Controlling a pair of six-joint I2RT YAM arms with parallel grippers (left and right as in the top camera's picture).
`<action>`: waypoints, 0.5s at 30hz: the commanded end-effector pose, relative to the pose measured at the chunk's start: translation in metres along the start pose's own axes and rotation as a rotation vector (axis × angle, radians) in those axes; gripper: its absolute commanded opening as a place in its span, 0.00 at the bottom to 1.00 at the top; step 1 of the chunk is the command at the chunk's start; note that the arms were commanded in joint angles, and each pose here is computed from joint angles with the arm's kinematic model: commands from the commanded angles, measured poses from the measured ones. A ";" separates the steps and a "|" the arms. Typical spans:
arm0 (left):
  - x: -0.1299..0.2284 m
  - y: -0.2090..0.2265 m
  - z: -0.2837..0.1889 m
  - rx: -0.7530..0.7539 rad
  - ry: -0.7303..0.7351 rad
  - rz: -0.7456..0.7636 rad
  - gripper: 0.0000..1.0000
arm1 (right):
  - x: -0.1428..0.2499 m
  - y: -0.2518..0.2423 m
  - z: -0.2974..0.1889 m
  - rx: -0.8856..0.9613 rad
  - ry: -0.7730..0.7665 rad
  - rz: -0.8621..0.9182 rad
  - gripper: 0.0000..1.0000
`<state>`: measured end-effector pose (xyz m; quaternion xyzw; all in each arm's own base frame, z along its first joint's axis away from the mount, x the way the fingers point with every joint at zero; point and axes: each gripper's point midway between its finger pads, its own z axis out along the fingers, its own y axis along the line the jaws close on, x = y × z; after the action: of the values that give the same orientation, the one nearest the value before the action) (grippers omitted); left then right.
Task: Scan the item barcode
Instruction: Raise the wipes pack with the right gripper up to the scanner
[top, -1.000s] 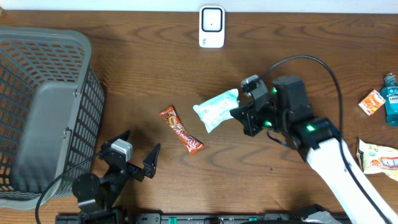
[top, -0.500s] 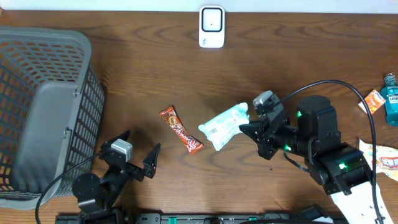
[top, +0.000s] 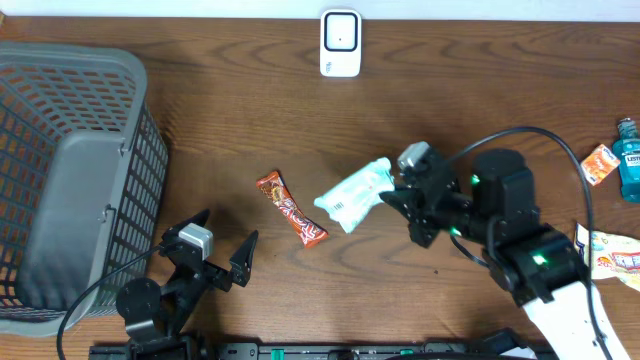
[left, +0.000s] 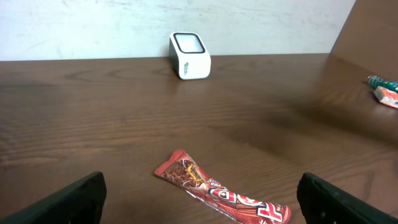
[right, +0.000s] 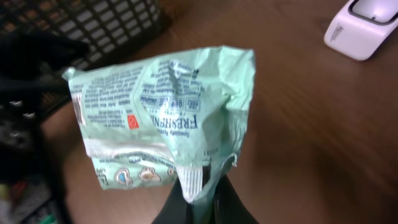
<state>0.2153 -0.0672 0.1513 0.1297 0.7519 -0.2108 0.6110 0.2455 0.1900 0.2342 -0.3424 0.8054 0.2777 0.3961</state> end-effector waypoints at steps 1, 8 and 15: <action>0.011 -0.001 0.001 0.011 0.026 -0.028 0.98 | 0.018 -0.026 0.027 0.091 0.054 -0.039 0.01; 0.011 -0.001 0.001 0.011 0.026 -0.028 0.98 | 0.008 -0.070 0.084 0.179 0.018 -0.156 0.01; 0.011 -0.001 0.001 0.011 0.026 -0.028 0.98 | -0.031 -0.144 0.110 0.522 -0.111 -0.379 0.01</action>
<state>0.2153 -0.0671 0.1512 0.1295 0.7521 -0.2108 0.6109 0.3902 0.2108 0.1776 -0.3602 0.7601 0.1119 0.5292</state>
